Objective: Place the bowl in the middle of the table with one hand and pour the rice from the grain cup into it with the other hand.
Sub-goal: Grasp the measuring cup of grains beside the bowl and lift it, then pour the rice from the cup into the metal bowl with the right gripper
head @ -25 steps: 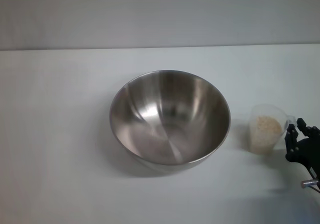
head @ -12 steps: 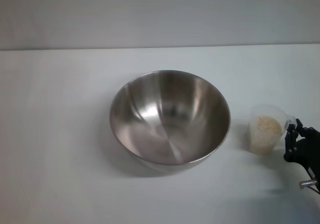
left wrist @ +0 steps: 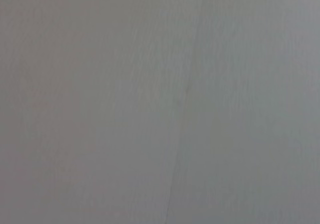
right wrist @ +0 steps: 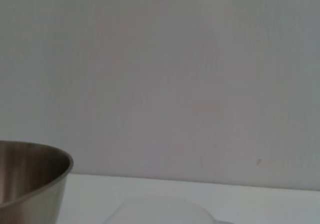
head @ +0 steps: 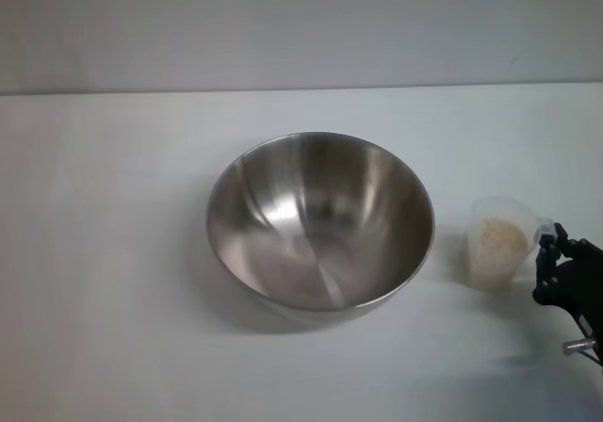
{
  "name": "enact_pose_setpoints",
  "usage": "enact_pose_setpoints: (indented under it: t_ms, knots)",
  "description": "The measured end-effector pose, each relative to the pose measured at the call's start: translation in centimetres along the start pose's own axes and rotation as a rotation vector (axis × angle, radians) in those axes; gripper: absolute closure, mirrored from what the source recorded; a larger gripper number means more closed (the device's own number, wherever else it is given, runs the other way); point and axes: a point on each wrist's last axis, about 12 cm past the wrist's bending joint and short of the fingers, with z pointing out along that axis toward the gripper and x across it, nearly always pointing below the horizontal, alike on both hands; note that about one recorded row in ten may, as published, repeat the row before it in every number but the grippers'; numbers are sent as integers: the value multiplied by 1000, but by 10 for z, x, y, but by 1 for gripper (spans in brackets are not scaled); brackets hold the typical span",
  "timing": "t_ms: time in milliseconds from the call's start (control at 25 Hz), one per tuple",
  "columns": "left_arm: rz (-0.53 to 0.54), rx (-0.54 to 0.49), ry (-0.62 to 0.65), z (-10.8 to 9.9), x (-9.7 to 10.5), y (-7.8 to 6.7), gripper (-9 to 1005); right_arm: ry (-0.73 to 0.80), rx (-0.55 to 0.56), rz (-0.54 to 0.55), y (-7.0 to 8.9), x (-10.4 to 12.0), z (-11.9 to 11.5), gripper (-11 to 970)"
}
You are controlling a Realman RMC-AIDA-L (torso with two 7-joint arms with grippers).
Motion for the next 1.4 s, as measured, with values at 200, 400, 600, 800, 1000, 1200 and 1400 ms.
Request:
enact_pose_setpoints:
  t_ms: [200, 400, 600, 800, 1000, 1200, 1400]
  knots:
    - [0, 2, -8, 0, -1, 0, 301, -26, 6, 1, -1, -2, -3, 891]
    - [-1, 2, -12, -1, -1, -1, 301, -22, 10, 1, -2, -2, -3, 932]
    - [-2, 4, -12, -1, -1, -1, 301, -29, 22, 1, -4, -2, -3, 948]
    - [-2, 5, -12, -1, -1, -1, 301, -115, 60, -2, -11, -12, -5, 948]
    - [-10, 11, -8, -1, 0, -3, 301, -247, 90, -45, -23, -30, -2, 948]
    - [-24, 12, -6, -2, -1, -2, 301, -341, 73, -95, -29, -45, 9, 948]
    - [-25, 10, -5, -3, -1, -2, 301, -412, 40, -147, -29, -62, 27, 948]
